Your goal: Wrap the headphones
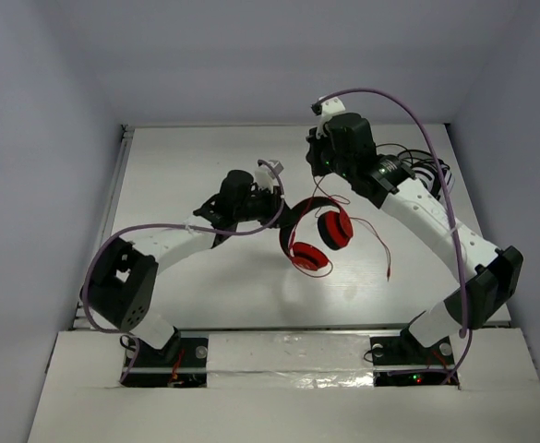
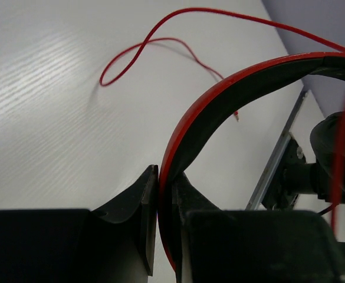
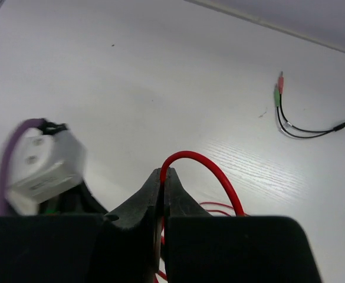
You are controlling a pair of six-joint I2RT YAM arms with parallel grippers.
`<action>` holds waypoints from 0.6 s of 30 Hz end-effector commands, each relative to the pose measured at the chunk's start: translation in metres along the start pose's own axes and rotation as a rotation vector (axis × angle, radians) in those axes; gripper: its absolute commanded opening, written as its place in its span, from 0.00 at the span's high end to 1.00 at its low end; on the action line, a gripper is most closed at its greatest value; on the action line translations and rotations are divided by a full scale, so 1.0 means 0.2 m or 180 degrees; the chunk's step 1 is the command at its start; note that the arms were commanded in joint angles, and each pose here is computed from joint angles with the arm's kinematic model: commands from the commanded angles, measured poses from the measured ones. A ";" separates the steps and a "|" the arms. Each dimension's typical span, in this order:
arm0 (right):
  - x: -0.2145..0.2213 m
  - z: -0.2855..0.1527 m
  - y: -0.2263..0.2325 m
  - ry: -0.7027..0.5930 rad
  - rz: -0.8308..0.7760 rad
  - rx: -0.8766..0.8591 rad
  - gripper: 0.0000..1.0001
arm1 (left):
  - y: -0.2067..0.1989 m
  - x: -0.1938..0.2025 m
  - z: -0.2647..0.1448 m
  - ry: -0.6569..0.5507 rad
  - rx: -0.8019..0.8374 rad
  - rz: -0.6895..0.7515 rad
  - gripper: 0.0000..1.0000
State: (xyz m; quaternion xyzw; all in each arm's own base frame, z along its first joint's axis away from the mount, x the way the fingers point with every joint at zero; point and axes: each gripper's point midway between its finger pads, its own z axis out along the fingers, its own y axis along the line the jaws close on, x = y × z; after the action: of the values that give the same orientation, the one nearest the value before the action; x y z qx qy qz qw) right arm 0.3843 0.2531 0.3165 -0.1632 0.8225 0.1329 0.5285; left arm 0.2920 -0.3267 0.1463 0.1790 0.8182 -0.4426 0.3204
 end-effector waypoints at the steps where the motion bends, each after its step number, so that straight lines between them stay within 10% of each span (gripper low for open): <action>1: -0.09 -0.03 -0.06 -0.0310 0.0240 0.0132 1.00 | -0.27 -0.29 -0.12 -0.0566 0.0471 0.0299 1.00; 18: 0.06 -0.18 -0.21 -0.0481 0.0957 -0.0046 1.00 | -0.34 -0.54 -0.39 -0.1046 0.0805 0.0431 1.00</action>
State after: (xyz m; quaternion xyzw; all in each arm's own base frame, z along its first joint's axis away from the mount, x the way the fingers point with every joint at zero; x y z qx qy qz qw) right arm 0.3643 0.1980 0.3049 -0.0434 0.8152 0.1785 0.5493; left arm 0.3047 -0.3109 0.2336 0.1891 0.7459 -0.4937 0.4051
